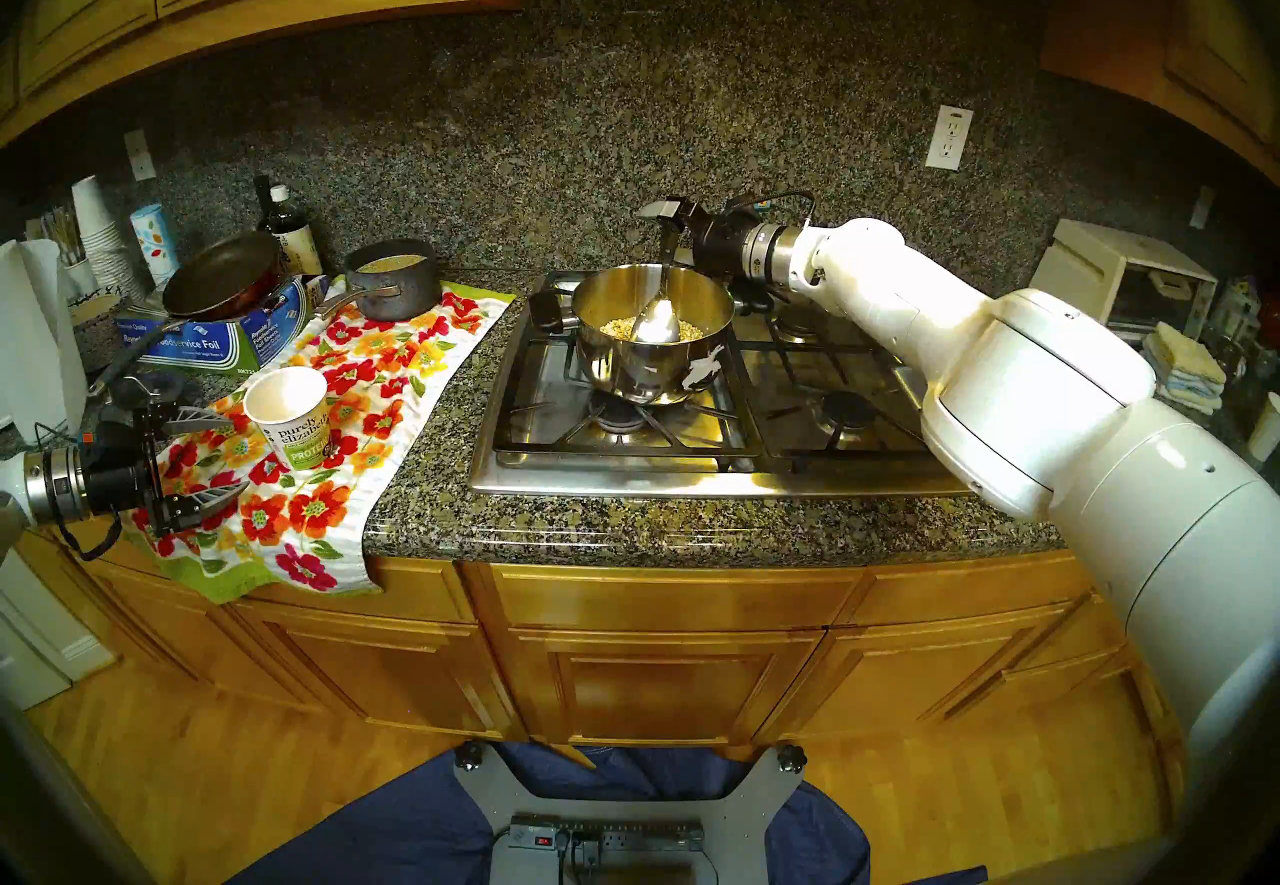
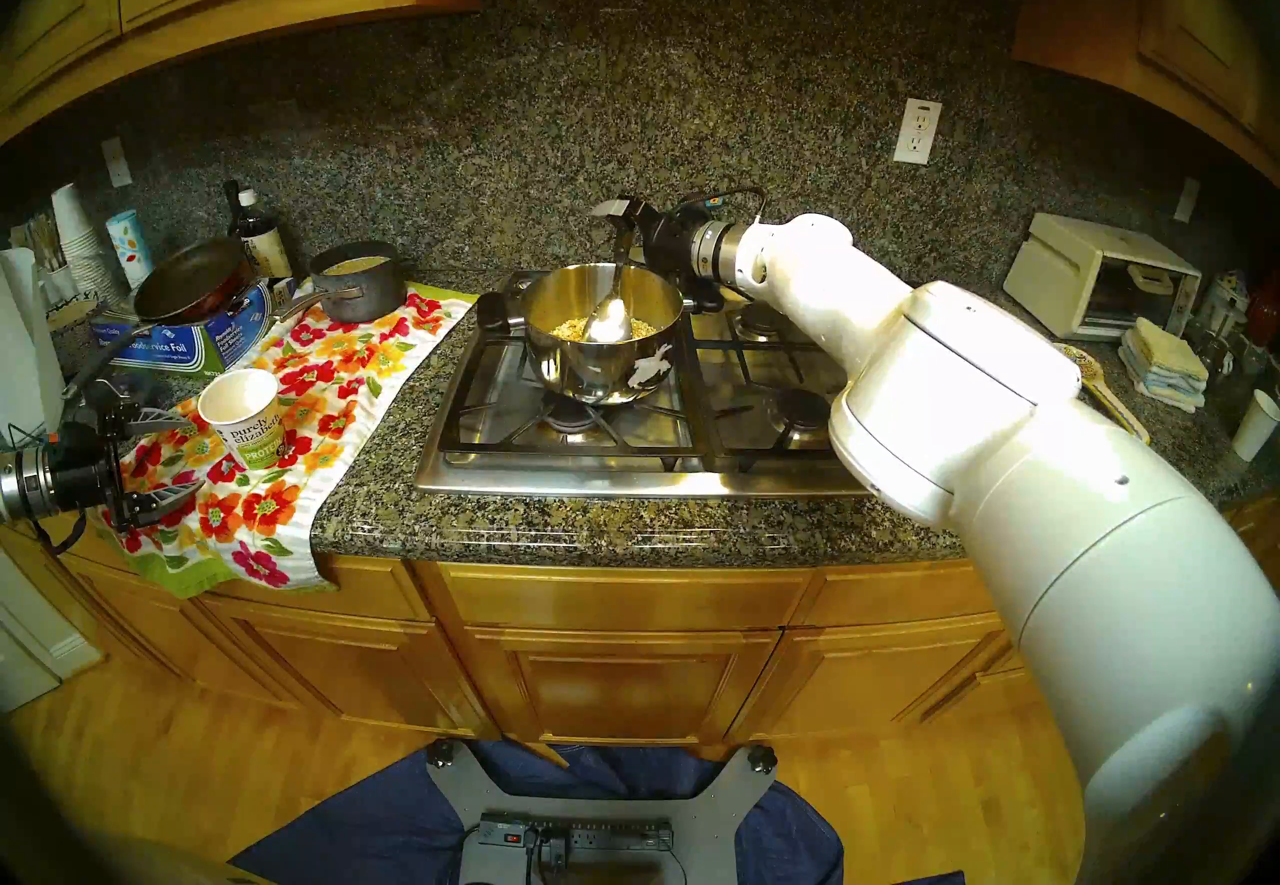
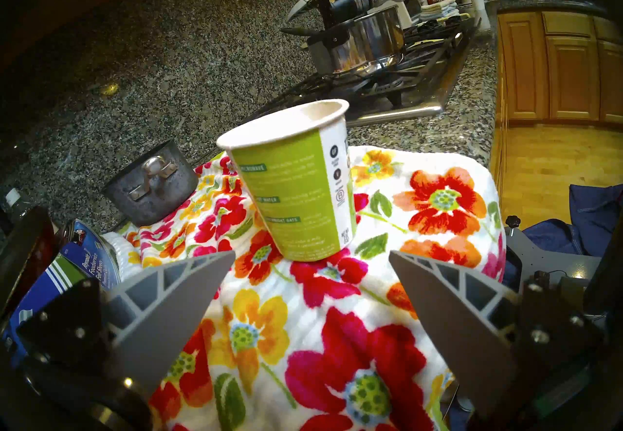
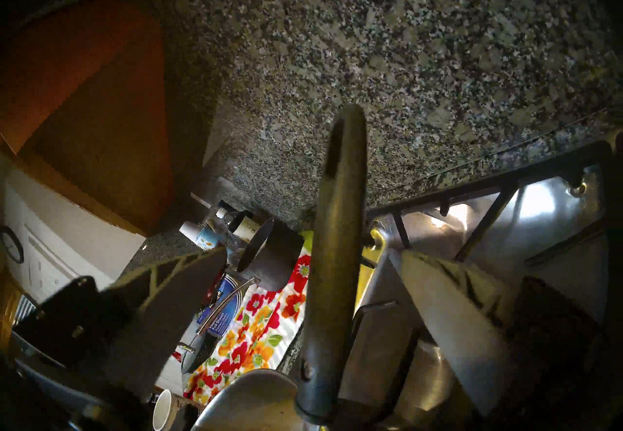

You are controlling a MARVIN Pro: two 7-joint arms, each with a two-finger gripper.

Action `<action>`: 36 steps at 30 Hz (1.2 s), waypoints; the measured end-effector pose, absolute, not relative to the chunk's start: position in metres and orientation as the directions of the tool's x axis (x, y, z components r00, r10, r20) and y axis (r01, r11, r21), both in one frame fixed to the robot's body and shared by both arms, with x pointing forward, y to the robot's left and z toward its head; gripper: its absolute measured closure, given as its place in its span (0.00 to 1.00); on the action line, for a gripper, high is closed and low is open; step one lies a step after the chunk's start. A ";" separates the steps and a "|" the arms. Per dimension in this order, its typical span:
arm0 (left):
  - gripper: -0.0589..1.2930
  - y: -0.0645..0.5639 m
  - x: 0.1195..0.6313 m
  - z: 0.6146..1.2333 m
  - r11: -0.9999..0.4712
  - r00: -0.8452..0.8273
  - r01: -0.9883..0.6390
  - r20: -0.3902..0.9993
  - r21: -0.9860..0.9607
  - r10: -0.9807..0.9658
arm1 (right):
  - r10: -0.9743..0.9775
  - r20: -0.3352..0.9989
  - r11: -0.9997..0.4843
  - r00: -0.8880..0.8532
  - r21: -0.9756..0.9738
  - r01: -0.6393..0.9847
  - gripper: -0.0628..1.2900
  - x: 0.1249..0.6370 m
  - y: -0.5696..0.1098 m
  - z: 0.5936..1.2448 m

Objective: Pour oats into pot and stir with a spoon

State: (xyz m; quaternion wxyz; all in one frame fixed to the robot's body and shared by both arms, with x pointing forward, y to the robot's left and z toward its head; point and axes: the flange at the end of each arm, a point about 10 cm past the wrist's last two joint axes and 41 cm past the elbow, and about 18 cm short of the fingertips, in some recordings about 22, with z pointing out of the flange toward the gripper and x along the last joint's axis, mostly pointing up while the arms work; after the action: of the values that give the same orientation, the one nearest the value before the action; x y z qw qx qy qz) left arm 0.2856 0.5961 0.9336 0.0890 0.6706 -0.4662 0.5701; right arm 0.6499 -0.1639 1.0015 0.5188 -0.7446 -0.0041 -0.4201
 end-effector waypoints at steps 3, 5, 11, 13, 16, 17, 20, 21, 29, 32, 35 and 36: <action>0.04 0.596 0.286 0.934 -0.549 -0.085 -0.726 0.847 -0.413 -0.524 | -0.435 0.624 -0.459 0.649 -0.774 0.436 0.10 0.650 -0.165 1.002; 0.04 0.596 0.286 0.934 -0.549 -0.085 -0.726 0.847 -0.413 -0.524 | -0.437 0.621 -0.457 0.651 -0.776 0.434 0.04 0.650 -0.167 1.002; 0.04 0.596 0.286 0.933 -0.549 -0.085 -0.726 0.847 -0.414 -0.525 | -0.441 0.615 -0.455 0.654 -0.781 0.427 0.04 0.650 -0.171 1.003; 0.04 0.596 0.286 0.933 -0.549 -0.085 -0.726 0.847 -0.414 -0.525 | -0.442 0.613 -0.456 0.655 -0.782 0.425 0.04 0.650 -0.173 1.003; 0.04 0.596 0.286 0.933 -0.549 -0.086 -0.726 0.846 -0.414 -0.526 | -0.445 0.610 -0.457 0.656 -0.784 0.420 0.04 0.650 -0.177 1.003; 0.04 0.596 0.286 0.933 -0.549 -0.085 -0.726 0.846 -0.414 -0.526 | -0.447 0.609 -0.457 0.656 -0.785 0.418 0.04 0.650 -0.179 1.004; 0.04 0.596 0.285 0.933 -0.548 -0.085 -0.726 0.846 -0.414 -0.526 | -0.449 0.608 -0.458 0.655 -0.786 0.416 0.04 0.650 -0.182 1.005; 0.04 0.596 0.285 0.933 -0.548 -0.085 -0.726 0.846 -0.414 -0.526 | -0.451 0.607 -0.458 0.654 -0.787 0.415 0.04 0.650 -0.183 1.006; 0.04 0.596 0.285 0.933 -0.548 -0.085 -0.727 0.846 -0.414 -0.527 | -0.464 0.608 -0.457 0.645 -0.787 0.413 0.04 0.652 -0.195 1.018; 0.04 0.596 0.285 0.932 -0.547 -0.085 -0.727 0.845 -0.414 -0.527 | -0.470 0.609 -0.457 0.639 -0.787 0.414 0.04 0.653 -0.200 1.023; 0.04 0.596 0.285 0.932 -0.547 -0.085 -0.727 0.845 -0.415 -0.527 | -0.477 0.610 -0.457 0.633 -0.787 0.415 0.04 0.653 -0.205 1.029; 0.04 0.596 0.285 0.932 -0.547 -0.085 -0.727 0.845 -0.415 -0.528 | -0.481 0.611 -0.456 0.629 -0.787 0.415 0.04 0.654 -0.208 1.031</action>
State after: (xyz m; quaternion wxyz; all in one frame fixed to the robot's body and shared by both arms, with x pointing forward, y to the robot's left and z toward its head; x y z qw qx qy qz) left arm 0.2853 0.5959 0.9324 0.0877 0.6705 -0.4678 0.5691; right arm 0.6537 -0.2081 1.0314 0.5209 -0.7370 0.0222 -0.4301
